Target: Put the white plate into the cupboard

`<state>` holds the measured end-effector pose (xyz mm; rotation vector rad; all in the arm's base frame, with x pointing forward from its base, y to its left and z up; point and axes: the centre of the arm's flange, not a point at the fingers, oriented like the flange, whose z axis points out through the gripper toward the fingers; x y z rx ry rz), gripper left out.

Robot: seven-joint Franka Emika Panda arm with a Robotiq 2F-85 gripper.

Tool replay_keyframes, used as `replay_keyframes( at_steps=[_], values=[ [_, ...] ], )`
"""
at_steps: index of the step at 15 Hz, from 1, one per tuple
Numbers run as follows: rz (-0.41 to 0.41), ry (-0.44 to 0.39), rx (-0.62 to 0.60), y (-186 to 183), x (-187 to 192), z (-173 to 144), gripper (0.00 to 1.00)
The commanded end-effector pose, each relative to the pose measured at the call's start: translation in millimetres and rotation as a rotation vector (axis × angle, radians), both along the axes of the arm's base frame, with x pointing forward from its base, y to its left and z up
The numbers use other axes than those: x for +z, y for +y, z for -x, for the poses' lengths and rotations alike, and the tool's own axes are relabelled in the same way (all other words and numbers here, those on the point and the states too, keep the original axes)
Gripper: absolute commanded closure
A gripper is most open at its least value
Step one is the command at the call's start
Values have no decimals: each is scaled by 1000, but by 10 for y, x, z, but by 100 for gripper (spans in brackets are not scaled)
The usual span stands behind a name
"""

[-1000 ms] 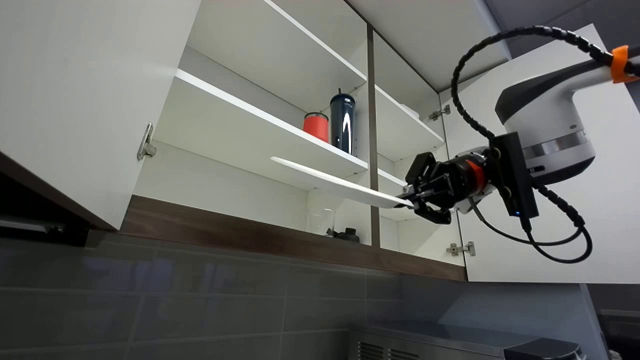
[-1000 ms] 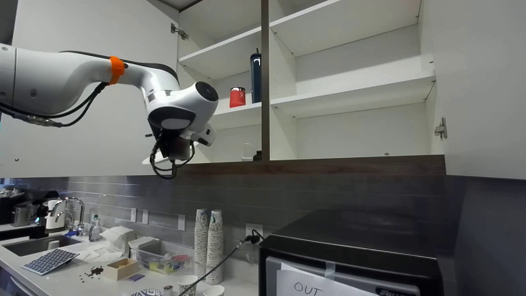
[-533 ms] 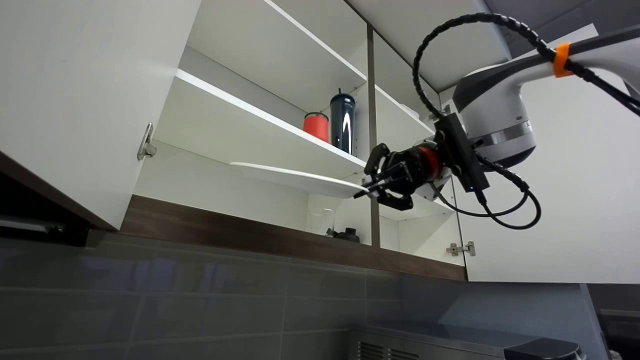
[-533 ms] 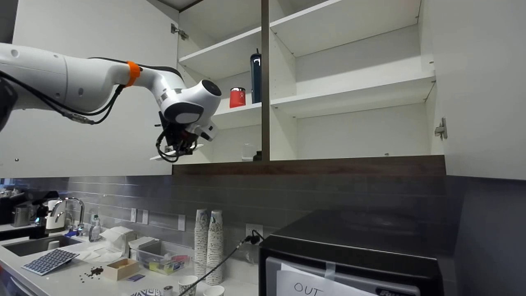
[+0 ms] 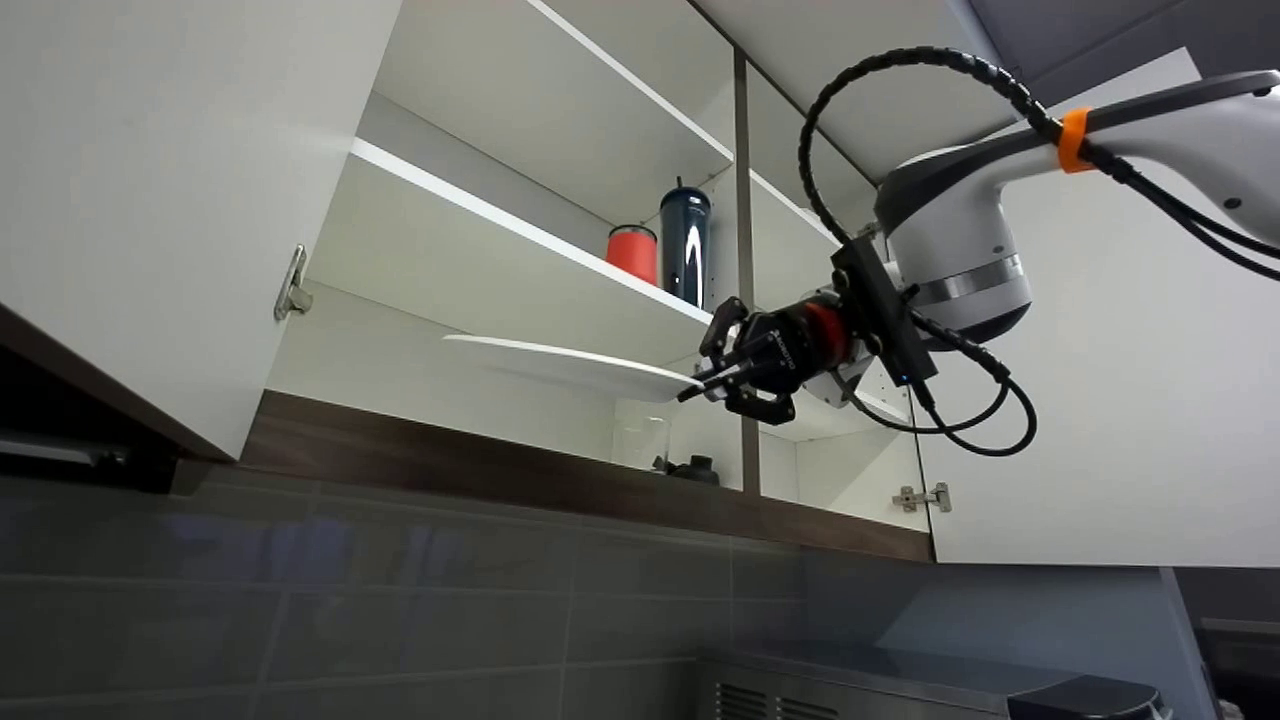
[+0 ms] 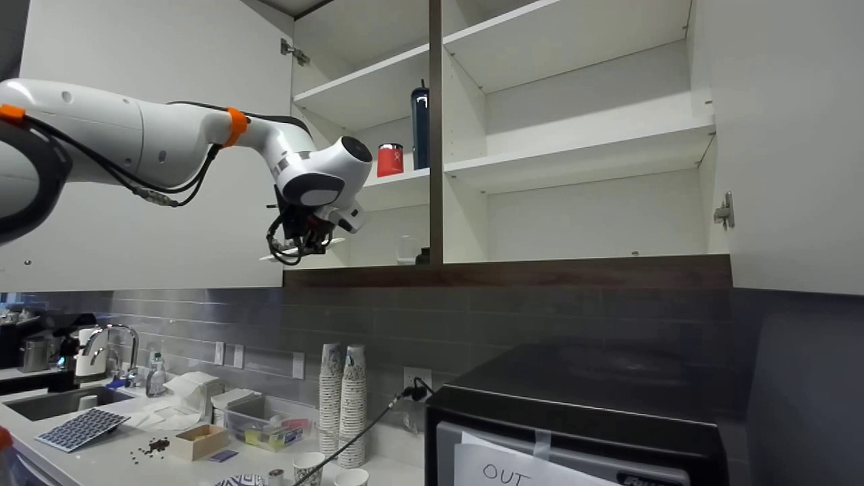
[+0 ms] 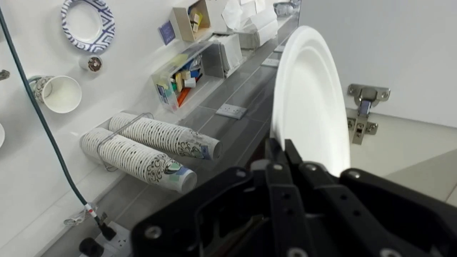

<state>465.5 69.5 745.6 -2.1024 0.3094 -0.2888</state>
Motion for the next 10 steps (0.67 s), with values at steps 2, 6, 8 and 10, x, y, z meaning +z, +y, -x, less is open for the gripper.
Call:
replay_keyframes(
  at_steps=[2,6,8,10],
  values=[
    [-24,-1,-159,71,114,-448,99],
    [-17,52,-205,238,139,-707,99],
    [-9,91,-222,311,138,-777,99],
    [-16,127,-246,382,132,-846,99]
  ],
)
